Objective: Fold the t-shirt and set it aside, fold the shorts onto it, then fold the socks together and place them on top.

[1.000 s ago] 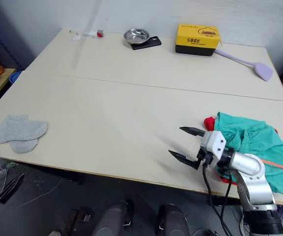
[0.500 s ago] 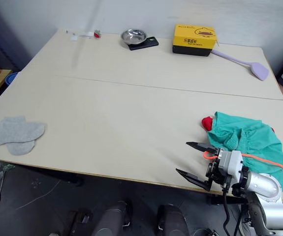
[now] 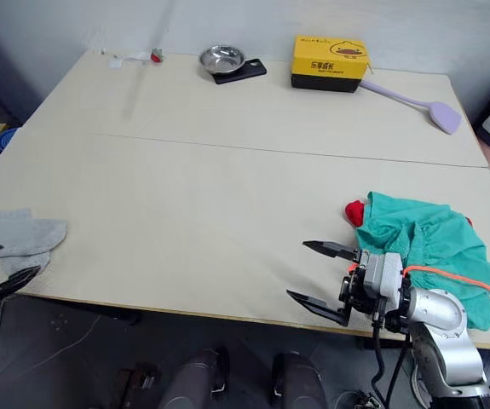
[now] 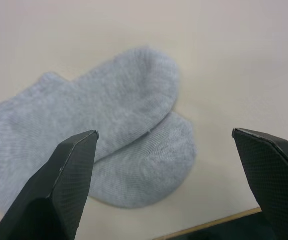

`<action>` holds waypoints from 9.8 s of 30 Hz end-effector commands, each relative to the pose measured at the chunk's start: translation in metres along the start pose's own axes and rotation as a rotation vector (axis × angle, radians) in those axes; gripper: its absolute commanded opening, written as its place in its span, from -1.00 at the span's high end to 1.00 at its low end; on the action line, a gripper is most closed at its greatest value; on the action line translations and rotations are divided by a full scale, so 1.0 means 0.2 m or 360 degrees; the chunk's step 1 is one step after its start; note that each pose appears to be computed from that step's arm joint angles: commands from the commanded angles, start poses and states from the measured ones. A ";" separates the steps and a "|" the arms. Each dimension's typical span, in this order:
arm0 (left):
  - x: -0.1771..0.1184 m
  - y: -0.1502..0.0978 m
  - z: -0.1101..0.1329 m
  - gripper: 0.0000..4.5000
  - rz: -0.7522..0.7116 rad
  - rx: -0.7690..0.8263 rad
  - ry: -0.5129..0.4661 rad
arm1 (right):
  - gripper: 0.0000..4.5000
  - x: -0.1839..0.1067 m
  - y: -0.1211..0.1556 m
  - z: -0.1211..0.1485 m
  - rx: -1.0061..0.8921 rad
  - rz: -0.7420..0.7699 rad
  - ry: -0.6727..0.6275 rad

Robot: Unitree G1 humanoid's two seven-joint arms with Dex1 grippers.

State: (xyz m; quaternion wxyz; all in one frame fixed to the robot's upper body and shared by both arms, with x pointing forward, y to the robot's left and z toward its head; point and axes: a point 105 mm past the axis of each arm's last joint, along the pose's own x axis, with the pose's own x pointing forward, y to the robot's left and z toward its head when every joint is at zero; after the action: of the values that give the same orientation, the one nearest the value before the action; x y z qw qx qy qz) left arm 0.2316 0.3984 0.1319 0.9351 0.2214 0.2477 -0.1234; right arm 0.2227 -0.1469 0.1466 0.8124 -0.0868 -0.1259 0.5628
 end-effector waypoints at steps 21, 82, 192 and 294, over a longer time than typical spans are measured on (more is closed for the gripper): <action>0.28 0.00 -0.15 0.52 -0.0229 -0.0146 0.0178 | -1.00 -0.06 0.01 0.11 0.0037 -0.0009 0.0083; 0.82 -0.55 0.91 -0.98 -0.0991 0.0018 -0.0594 | -1.00 0.50 0.01 -0.36 0.0825 -0.0402 0.0822; 0.28 -1.10 0.37 0.99 -0.1242 -0.0894 -0.0052 | 1.00 0.71 -0.41 -0.04 0.0979 -0.0196 0.0612; 0.33 -0.68 0.59 0.98 -0.1406 -0.0625 -0.0007 | 1.00 0.51 -0.23 -0.11 0.0937 -0.0442 0.0352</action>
State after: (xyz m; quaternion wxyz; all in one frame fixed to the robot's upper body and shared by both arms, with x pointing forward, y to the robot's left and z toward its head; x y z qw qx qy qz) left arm 0.2859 0.2158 0.1345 0.8145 -0.0902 0.3483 -0.4551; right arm 0.3045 -0.0699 0.1400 0.8789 0.1134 0.1503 0.4383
